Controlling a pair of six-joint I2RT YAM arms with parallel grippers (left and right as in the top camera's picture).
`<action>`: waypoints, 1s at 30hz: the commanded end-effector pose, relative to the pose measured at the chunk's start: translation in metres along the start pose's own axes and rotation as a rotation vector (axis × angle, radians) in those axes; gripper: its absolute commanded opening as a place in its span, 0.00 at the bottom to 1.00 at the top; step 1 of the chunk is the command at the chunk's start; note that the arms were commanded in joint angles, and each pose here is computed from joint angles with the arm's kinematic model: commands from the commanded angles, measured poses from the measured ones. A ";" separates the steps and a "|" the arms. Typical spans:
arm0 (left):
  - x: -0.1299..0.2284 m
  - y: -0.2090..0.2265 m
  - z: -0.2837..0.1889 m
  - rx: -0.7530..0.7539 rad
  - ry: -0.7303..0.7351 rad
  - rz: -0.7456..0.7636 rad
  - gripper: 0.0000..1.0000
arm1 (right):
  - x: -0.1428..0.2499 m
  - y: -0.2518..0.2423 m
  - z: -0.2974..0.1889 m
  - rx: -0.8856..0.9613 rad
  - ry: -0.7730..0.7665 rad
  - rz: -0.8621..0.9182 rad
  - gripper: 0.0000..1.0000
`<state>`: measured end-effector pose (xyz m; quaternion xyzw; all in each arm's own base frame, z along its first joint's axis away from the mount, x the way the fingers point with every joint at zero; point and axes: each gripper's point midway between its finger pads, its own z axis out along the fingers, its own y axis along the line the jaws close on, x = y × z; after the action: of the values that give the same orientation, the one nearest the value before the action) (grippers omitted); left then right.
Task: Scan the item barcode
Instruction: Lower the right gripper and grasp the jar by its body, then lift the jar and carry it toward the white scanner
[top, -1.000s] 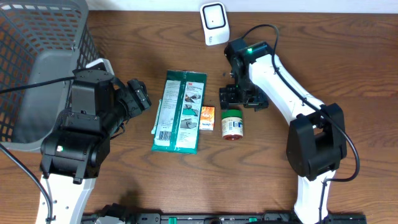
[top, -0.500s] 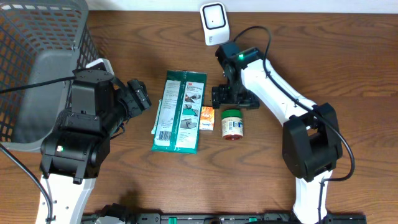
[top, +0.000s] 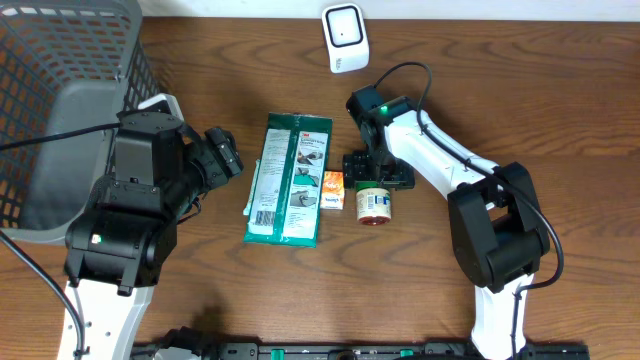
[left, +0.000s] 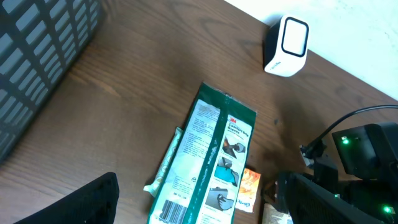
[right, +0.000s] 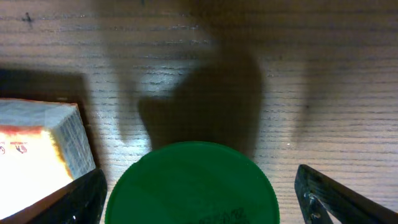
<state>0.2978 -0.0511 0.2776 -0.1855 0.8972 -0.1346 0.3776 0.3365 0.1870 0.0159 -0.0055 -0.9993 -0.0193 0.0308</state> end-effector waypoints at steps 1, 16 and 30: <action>-0.007 0.001 -0.004 -0.008 -0.023 0.015 0.86 | 0.002 0.002 0.006 0.013 0.005 0.000 0.88; -0.007 0.001 -0.004 -0.008 -0.023 0.015 0.86 | 0.007 0.002 0.006 0.019 0.022 -0.004 0.78; -0.007 0.001 -0.004 -0.008 -0.023 0.015 0.86 | 0.001 0.000 0.003 0.014 0.006 0.005 0.59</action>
<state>0.2978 -0.0511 0.2776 -0.1853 0.8972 -0.1345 0.3776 0.3358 0.1915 0.0157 -0.0020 -0.9994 -0.0206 0.0279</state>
